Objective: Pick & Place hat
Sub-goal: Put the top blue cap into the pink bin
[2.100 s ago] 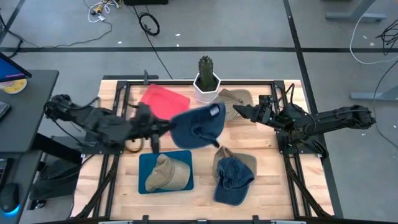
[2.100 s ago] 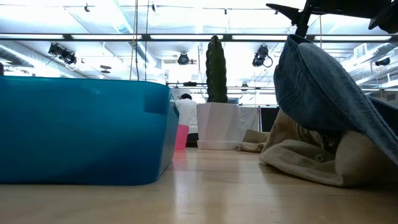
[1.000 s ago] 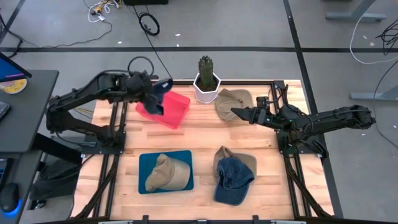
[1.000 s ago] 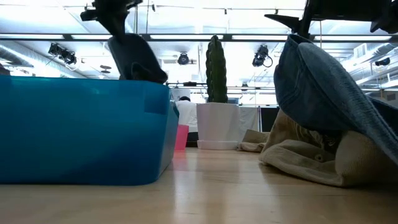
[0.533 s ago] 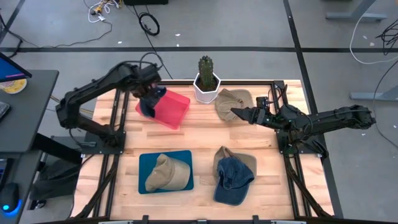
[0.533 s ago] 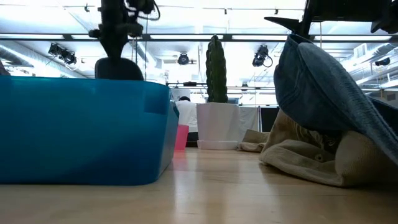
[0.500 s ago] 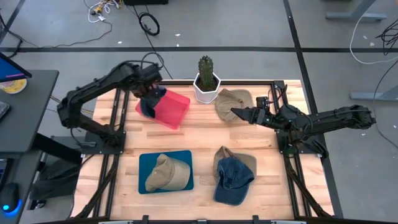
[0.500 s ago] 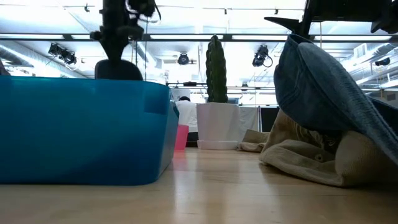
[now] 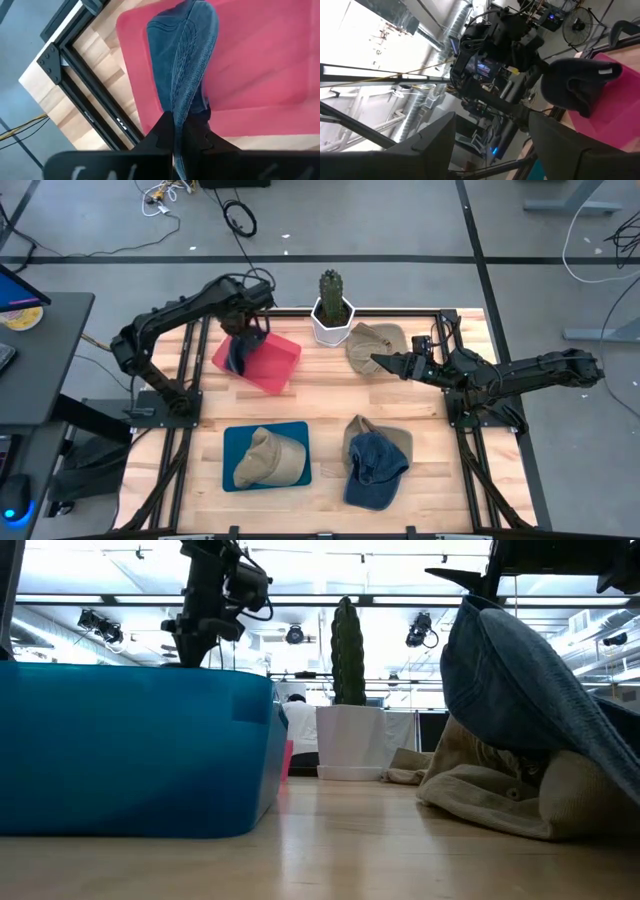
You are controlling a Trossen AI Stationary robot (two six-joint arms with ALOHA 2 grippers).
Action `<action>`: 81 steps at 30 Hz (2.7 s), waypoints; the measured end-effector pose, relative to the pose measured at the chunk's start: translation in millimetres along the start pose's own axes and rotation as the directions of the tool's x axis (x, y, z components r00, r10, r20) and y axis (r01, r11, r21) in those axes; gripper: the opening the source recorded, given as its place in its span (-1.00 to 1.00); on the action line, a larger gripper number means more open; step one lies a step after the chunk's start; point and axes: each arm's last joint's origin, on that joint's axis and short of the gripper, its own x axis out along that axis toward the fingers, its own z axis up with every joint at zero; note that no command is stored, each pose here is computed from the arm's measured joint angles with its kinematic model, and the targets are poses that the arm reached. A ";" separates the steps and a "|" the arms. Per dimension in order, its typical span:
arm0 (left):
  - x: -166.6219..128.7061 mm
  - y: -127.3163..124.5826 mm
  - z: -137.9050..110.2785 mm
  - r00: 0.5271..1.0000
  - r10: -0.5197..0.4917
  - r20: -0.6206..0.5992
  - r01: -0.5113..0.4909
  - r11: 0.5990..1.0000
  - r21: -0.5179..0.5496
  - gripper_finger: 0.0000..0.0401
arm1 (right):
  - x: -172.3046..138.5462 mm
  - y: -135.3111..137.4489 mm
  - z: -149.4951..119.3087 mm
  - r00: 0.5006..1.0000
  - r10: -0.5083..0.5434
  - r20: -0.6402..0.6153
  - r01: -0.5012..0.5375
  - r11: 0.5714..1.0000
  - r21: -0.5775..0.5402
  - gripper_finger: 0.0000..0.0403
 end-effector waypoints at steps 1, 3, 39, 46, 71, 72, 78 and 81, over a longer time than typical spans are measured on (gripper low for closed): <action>0.0 0.1 0.2 1.000 0.006 0.003 -0.006 1.000 0.000 -0.93 | 0.0 -0.1 0.0 1.000 -0.001 0.000 0.001 1.000 0.000 0.26; 0.0 0.5 0.7 1.000 0.021 0.012 -0.021 1.000 0.001 -0.92 | 0.0 0.0 0.0 1.000 0.000 0.000 0.000 1.000 0.000 0.26; 5.1 13.3 8.6 0.996 -0.090 0.013 0.091 0.994 -0.055 -0.93 | 0.0 -1.8 -1.0 1.000 -0.018 -0.010 0.018 1.000 -0.013 0.26; 17.6 11.6 16.1 0.996 -0.078 -0.036 0.077 0.997 -0.028 -0.94 | 0.0 -1.8 -1.0 1.000 -0.018 -0.010 0.018 1.000 -0.013 0.26; 31.8 -0.9 28.0 0.998 -0.057 -0.040 0.059 0.998 0.037 -0.51 | 0.0 -2.1 -1.2 1.000 -0.021 -0.012 0.021 0.999 -0.025 0.26; 31.8 -1.2 27.9 0.997 -0.066 -0.042 0.067 0.997 0.041 -0.42 | 0.0 -2.2 -1.3 1.000 -0.023 -0.013 0.022 0.999 -0.025 0.26; 31.6 -2.8 27.1 0.990 -0.129 -0.062 0.132 0.990 0.043 0.18 | 0.0 -2.3 -1.3 1.000 -0.024 -0.013 0.023 0.999 -0.025 0.26; 31.2 -5.0 26.6 0.975 -0.206 -0.081 0.210 0.976 0.051 0.45 | 0.0 -2.4 -1.3 1.000 -0.024 -0.013 0.024 0.999 -0.026 0.26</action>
